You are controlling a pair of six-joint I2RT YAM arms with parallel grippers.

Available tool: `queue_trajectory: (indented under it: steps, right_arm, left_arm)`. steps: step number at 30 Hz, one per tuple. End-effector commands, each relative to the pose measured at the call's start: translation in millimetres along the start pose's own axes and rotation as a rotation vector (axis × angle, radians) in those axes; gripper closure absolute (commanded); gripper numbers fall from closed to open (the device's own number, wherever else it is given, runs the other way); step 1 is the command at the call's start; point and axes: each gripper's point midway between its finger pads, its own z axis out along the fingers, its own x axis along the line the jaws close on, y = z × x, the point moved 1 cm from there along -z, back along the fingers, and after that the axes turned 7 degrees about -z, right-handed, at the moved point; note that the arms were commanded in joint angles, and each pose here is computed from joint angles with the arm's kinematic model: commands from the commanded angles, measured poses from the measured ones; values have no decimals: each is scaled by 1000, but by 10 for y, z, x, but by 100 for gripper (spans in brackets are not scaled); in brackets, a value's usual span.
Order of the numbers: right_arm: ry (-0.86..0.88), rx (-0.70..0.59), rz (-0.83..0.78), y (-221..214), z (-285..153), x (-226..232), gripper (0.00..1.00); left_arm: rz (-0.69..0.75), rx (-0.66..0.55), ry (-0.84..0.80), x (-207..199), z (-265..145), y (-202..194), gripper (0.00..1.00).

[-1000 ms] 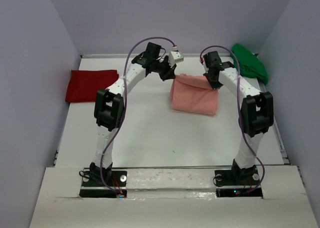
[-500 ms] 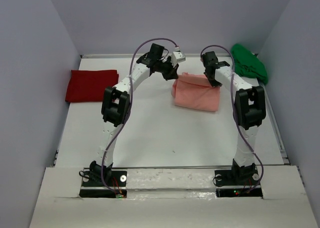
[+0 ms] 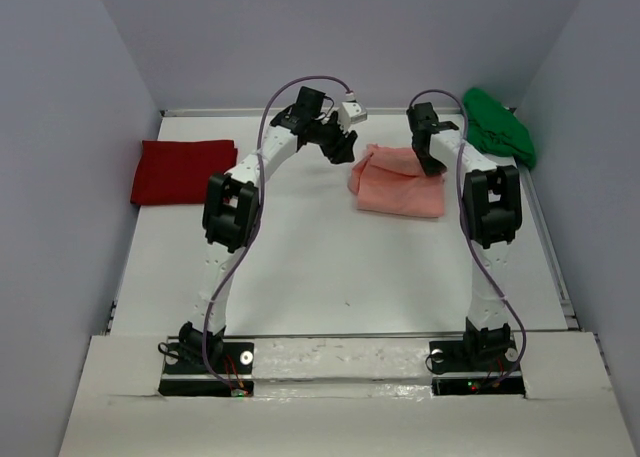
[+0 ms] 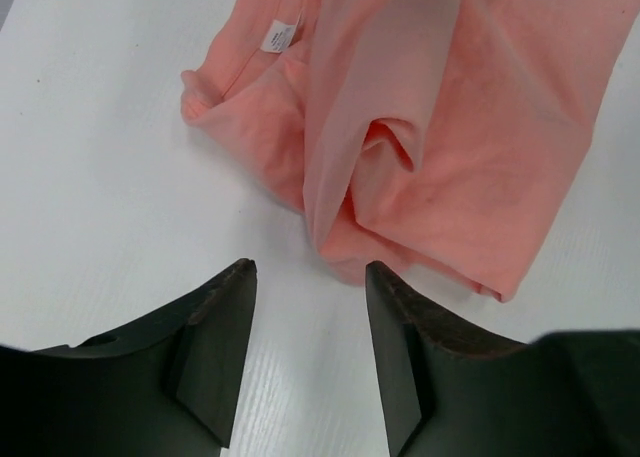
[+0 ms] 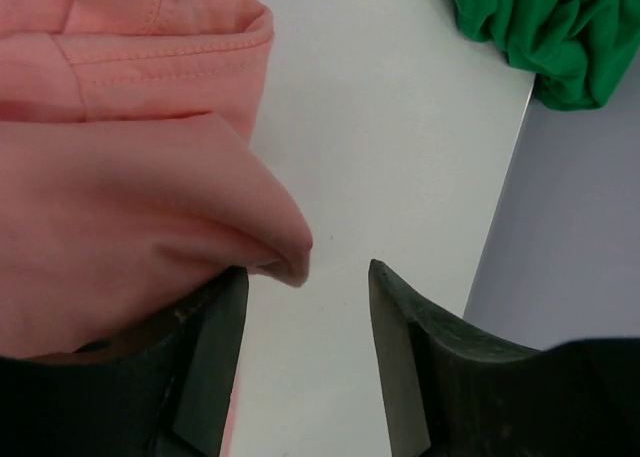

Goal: Fold and stack the t-shirts
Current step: Fold the tshirt

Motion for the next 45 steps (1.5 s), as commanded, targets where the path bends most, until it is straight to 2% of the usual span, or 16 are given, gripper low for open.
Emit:
queue_trajectory:
  steps: [1,5,8,10,11,12,14,15,16,17,18,19,22,30,39,45]
  right_arm:
    - [-86,-51,95,190,-133,-311,35]
    - [-123,-111,174,335,-347,-548,24]
    - [-144,-163,224,439,-555,-752,24]
    - [-95,-238,248,509,-819,-872,27]
    - [-59,-263,246,516,-917,-878,33]
    - [5,-317,250,535,-1122,-906,39]
    - [75,-341,229,501,-1262,-864,53]
    - [98,-323,217,427,-1296,-832,66]
    - [160,-338,193,410,-1361,-753,93]
    - [197,-325,183,370,-1368,-682,100]
    - [241,-288,168,270,-1371,-583,100]
    - [379,-300,125,259,-1417,-338,100]
    - [621,-291,71,170,-1564,169,100]
    - [959,-249,-7,308,-1623,940,100]
    - [1045,-246,-60,542,-1562,1176,100]
    - [932,-285,-59,770,-1260,1157,100]
  left_arm:
    - [44,-54,40,14,-181,316,42]
    - [59,-46,98,-24,-381,367,45]
    - [95,-51,151,-87,-626,480,47]
    - [92,-19,171,-111,-728,339,50]
    - [92,-17,193,-103,-808,325,55]
    - [81,-14,222,-98,-980,275,72]
    - [55,-16,237,-105,-1150,223,87]
    - [51,-29,239,-152,-1294,248,96]
    - [10,0,245,-114,-1396,78,98]
    - [2,-8,255,-143,-1508,84,100]
    - [-15,4,254,-146,-1560,6,100]
    - [-52,33,257,-138,-1642,-152,100]
    - [-90,54,270,-233,-1825,-335,100]
    - [-106,48,390,-385,-2161,-620,100]
    - [-100,20,462,-381,-2330,-605,100]
    - [-109,26,471,-358,-2325,-672,100]
